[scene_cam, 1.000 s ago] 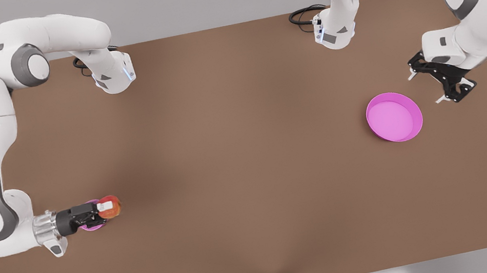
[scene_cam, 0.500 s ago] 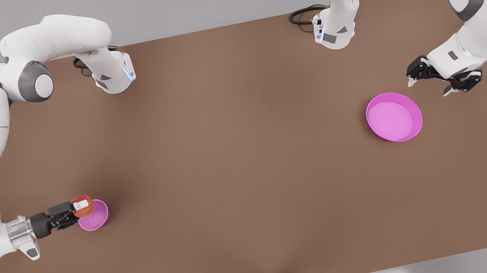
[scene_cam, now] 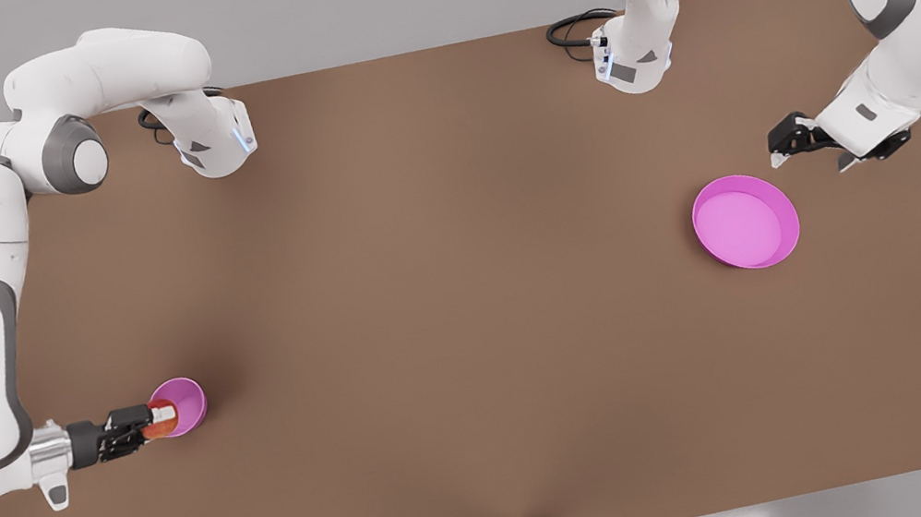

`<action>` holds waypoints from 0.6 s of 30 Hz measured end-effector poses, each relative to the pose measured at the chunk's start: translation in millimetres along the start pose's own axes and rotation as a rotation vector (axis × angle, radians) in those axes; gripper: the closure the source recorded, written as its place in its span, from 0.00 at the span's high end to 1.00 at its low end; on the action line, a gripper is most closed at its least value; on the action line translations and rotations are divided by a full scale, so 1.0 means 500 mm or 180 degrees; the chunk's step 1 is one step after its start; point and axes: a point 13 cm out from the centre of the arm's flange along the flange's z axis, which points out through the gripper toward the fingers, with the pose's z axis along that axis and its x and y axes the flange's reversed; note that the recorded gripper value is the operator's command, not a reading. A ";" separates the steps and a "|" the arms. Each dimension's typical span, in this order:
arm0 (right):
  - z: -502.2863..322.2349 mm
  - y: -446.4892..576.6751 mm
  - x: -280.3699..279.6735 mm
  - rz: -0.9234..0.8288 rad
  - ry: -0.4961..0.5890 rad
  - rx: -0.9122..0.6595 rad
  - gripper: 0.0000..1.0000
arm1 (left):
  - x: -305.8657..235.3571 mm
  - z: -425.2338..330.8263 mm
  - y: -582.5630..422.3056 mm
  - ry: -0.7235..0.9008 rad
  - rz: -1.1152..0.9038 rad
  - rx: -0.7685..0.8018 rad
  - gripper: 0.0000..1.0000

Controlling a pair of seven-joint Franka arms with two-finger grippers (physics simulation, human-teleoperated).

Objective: Use the left arm to pick up the apple from the plate, transfer it to the gripper of the right arm, and then use the right arm to place it into the bowl

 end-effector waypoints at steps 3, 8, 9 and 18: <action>0.006 -0.022 0.001 -0.0013 -0.0012 0.0095 0.75 | 0.001 0.000 0.002 0.0005 -0.0089 0.0002 1.00; 0.020 -0.052 0.011 -0.0016 -0.0014 0.0172 0.78 | 0.001 0.000 0.001 0.0007 -0.0199 0.0002 1.00; 0.021 -0.057 0.012 -0.0019 -0.0020 0.0186 0.85 | 0.001 0.000 0.001 0.0008 -0.0218 0.0002 1.00; -0.004 -0.053 -0.001 -0.0156 -0.0033 0.0364 1.00 | 0.001 0.002 0.002 0.0012 -0.0349 0.0003 1.00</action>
